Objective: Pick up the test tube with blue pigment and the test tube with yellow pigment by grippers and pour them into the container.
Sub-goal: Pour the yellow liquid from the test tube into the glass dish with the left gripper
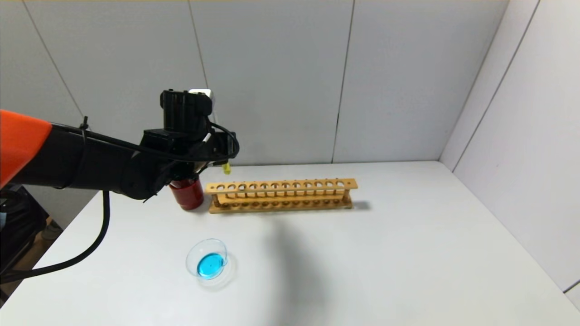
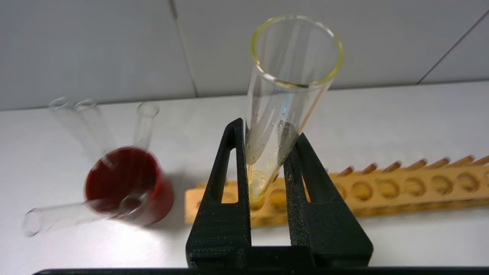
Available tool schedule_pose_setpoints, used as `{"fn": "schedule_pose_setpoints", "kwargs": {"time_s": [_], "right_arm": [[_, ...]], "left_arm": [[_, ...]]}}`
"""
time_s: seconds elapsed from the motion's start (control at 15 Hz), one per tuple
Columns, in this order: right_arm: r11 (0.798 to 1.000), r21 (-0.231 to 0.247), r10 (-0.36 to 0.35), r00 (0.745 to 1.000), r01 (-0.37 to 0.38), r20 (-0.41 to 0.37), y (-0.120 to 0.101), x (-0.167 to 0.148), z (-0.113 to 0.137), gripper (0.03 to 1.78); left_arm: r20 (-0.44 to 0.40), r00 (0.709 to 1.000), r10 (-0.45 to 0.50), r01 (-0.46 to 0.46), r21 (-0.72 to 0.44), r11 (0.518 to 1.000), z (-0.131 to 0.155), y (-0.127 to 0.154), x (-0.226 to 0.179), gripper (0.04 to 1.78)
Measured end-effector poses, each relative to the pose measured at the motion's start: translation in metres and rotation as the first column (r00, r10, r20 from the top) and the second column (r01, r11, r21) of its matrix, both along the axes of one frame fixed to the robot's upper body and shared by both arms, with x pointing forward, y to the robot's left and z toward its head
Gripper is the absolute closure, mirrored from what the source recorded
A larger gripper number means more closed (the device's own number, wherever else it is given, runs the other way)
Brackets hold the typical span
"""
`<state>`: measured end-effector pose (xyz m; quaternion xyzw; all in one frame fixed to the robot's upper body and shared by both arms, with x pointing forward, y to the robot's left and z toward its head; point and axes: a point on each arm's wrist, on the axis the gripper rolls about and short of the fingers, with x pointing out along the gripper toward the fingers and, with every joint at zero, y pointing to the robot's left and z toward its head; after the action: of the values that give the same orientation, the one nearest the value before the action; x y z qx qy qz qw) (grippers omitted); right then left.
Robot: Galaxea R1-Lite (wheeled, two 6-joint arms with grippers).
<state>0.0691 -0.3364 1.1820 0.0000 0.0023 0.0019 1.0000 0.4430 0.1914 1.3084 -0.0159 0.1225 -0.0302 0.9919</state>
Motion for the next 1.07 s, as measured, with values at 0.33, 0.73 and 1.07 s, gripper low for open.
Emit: {"fn": "schedule_pose_setpoints", "kwargs": {"time_s": [0.33,0.73,1.07], "right_arm": [[1.000,0.000,0.000,1.000,0.000,0.000,0.000,0.000,0.000,0.06],[1.000,0.000,0.000,1.000,0.000,0.000,0.000,0.000,0.000,0.06],[1.000,0.000,0.000,1.000,0.000,0.000,0.000,0.000,0.000,0.06]], "left_arm": [[-0.003,0.999,-0.039,0.039,-0.004,0.999,-0.003,0.017,-0.032,1.51],[-0.027,0.997,-0.075,0.076,0.030,0.997,-0.013,0.043,-0.076,1.51],[-0.101,0.978,-0.181,0.193,0.128,0.973,-0.032,0.079,-0.103,1.51]]}}
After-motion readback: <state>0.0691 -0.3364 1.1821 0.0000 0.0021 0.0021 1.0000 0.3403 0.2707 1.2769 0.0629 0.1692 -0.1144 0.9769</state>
